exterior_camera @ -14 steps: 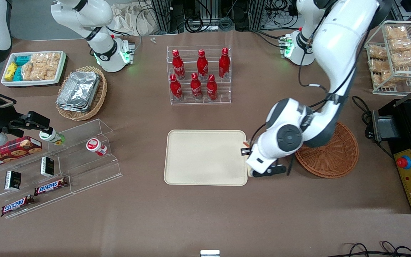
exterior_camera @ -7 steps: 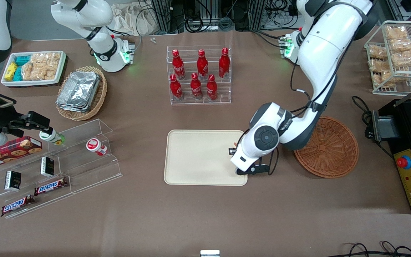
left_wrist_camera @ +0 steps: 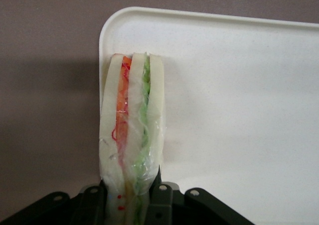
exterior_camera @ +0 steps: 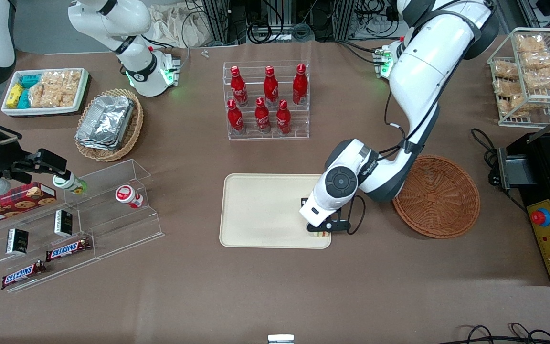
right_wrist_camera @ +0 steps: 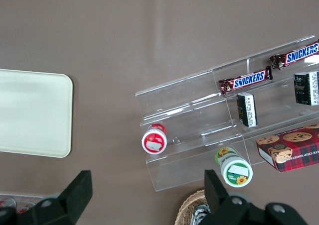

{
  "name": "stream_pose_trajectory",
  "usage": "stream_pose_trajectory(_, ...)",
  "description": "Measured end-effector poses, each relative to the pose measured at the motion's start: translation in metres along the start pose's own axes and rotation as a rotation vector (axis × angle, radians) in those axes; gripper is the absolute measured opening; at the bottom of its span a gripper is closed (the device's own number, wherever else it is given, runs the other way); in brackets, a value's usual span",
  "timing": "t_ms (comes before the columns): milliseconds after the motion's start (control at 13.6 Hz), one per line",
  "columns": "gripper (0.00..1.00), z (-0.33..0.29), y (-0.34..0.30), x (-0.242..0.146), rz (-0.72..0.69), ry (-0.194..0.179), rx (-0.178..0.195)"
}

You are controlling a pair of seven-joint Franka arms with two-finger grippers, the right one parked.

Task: Place sandwich from basket to tray
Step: 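Lower the held sandwich onto the cream tray and open the gripper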

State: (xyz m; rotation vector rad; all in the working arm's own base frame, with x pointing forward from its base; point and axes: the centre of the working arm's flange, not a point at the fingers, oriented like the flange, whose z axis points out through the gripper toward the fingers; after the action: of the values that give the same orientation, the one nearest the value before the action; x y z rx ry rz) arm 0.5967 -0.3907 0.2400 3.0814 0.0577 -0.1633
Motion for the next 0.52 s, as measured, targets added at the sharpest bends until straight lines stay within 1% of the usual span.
stream_pose_trajectory(74,0.35,-0.0005,0.0054,-0.0030,0.008,0.002,-0.001)
stream_pose_trajectory(148,0.35,-0.0005,0.0100,-0.0059,0.016,0.003,-0.001)
stream_pose_trajectory(221,0.43,0.0000,0.0127,-0.0079,0.021,0.003,0.000)
stream_pose_trajectory(443,0.74,-0.0009,0.0113,-0.0061,0.021,0.008,0.003)
stream_pose_trajectory(516,0.83,-0.0020,0.0099,-0.0042,0.018,0.012,0.002)
